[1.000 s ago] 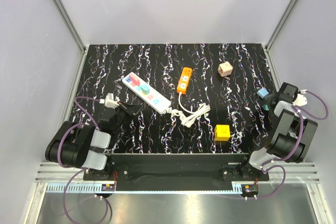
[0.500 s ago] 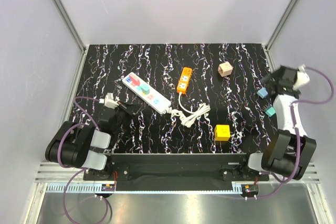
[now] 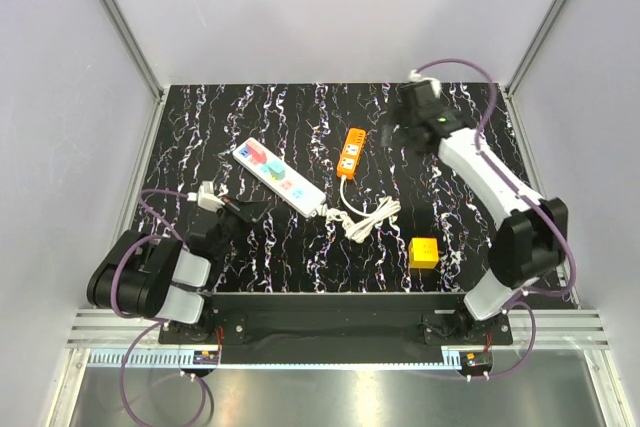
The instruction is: Pull the plug off the socket
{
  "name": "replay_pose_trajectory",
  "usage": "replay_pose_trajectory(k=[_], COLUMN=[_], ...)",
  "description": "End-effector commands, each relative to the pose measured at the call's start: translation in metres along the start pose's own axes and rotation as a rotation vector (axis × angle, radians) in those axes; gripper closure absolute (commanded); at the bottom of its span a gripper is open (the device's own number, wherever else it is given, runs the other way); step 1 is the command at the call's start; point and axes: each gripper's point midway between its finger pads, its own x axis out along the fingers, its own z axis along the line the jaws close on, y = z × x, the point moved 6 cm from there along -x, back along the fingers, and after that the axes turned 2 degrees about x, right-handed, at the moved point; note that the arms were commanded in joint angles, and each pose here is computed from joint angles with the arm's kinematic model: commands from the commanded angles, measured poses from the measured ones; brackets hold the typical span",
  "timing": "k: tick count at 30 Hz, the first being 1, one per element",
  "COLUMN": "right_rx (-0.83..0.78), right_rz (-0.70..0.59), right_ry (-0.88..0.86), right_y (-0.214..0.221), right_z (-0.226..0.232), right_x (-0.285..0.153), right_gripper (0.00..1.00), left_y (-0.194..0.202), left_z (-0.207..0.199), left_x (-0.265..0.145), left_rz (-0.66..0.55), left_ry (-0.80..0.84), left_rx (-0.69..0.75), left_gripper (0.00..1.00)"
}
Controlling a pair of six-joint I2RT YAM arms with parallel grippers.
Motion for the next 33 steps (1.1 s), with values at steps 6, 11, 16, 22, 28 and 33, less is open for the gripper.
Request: replay_pose_trajectory(k=[6,11,16,22,28,33], right_rx=[-0.292,-0.341,-0.344,-0.371,-0.414,-0.462], right_rz=[0.112,0.134,0.113,0.091,0.065,0.058], right_ry=[-0.164,-0.259,-0.323,-0.378,-0.408,-0.467], right_y=[0.044,0.066,0.065,0.057,0.054,0.054], right_z=[0.092,0.115,0.118,0.121,0.123,0.129], right_x=[-0.011,-0.04,-0.065,-0.074,-0.076,-0.074], right_gripper=[0.0,0.0,0.0,0.0,0.0,0.0], left_y=[-0.01,-0.022,-0.046,-0.049,-0.049,-0.054], left_z=[-0.01,-0.03,-0.06,-0.073,-0.069,-0.076], left_x=[0.0,-0.008,-0.034,-0.041,-0.023,-0.004], left_rz=[-0.047,-0.029,-0.078,-0.094,-0.098,-0.136], left_ry=[-0.006,-0.038,-0.124,-0.11,-0.09,-0.014], left_rx=[0.13,0.166,0.227,0.139,0.104,0.085], left_gripper=[1.0,1.0,1.0,1.0,1.0,1.0])
